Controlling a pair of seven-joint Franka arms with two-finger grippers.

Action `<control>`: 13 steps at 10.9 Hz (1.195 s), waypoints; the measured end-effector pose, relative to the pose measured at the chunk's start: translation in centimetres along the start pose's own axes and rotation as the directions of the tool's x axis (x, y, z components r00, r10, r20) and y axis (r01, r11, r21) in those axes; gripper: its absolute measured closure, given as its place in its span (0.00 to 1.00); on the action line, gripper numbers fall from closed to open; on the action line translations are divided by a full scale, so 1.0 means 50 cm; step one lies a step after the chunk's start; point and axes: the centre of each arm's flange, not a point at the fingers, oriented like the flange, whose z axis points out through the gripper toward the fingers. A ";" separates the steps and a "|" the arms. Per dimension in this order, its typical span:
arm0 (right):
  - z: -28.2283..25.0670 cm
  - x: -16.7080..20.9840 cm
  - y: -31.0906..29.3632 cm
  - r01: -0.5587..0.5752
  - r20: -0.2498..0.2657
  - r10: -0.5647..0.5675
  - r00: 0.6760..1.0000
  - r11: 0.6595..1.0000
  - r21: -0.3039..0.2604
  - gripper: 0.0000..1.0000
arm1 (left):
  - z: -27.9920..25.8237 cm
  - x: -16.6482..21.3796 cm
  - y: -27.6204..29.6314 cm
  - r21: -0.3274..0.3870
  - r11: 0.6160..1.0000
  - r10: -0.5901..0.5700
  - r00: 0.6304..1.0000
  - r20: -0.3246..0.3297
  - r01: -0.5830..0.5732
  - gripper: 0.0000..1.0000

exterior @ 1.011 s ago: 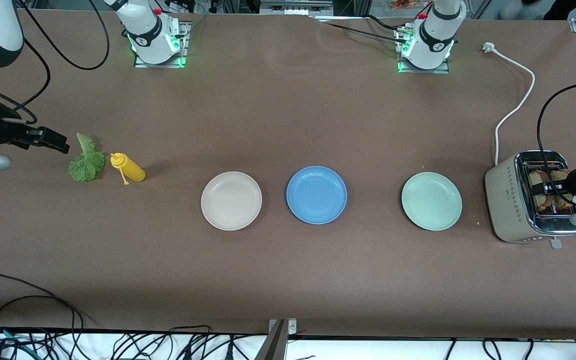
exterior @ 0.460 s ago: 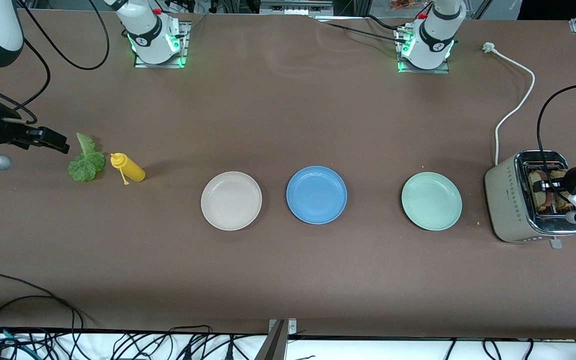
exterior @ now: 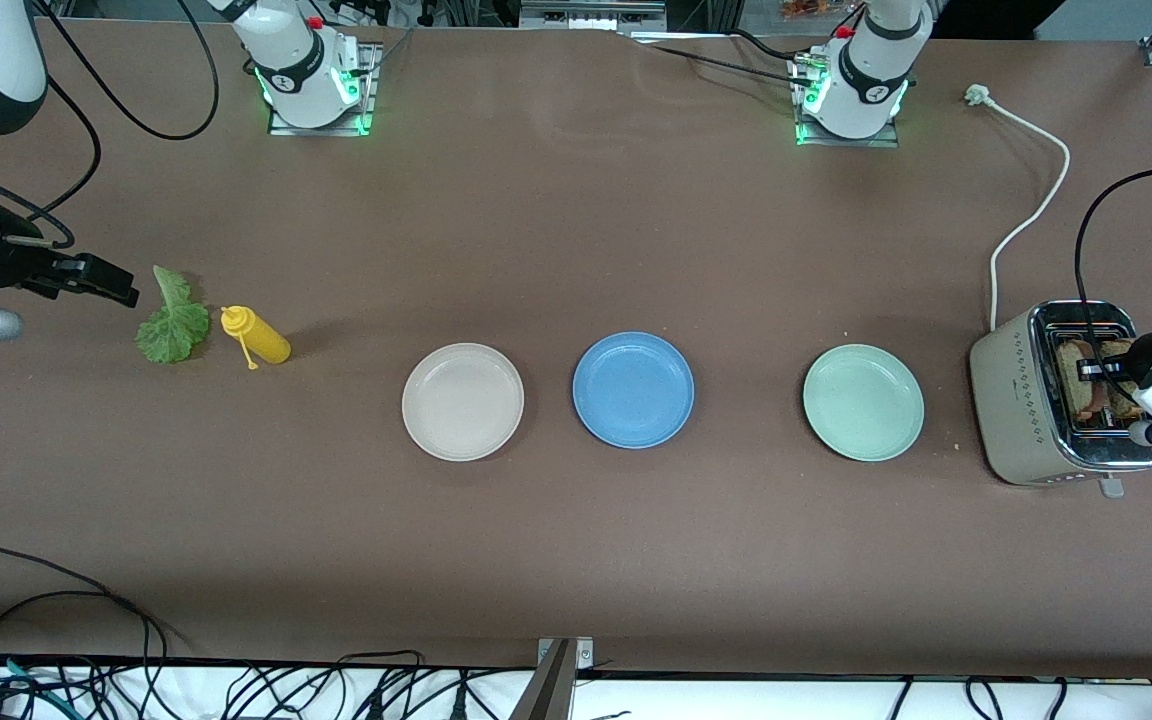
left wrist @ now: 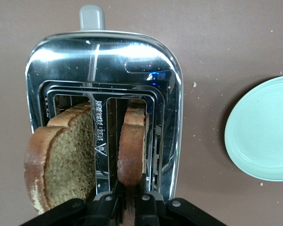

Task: Make sandwich in blue plate with both arms
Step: 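Lift the bread slice with the left gripper and carry it to the blue plate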

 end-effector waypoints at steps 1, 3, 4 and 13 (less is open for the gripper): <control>0.000 0.000 0.000 0.000 0.000 0.000 1.000 1.000 0.000 0.00 | -0.008 -0.001 0.005 0.000 1.000 0.004 1.000 -0.002 -0.004 0.89; 0.000 0.000 0.000 0.000 0.000 0.000 1.000 1.000 0.000 0.00 | -0.053 -0.006 0.022 0.001 1.000 0.017 1.000 -0.011 -0.017 0.89; 0.000 0.000 0.000 0.000 0.000 0.000 1.000 1.000 0.000 0.00 | -0.093 -0.016 0.036 0.013 0.999 0.031 0.999 -0.013 -0.031 0.92; -0.001 0.000 0.001 -0.001 0.000 0.001 1.000 1.000 0.000 0.00 | -0.353 -0.150 0.480 0.076 0.912 0.409 0.906 -0.113 -0.402 0.92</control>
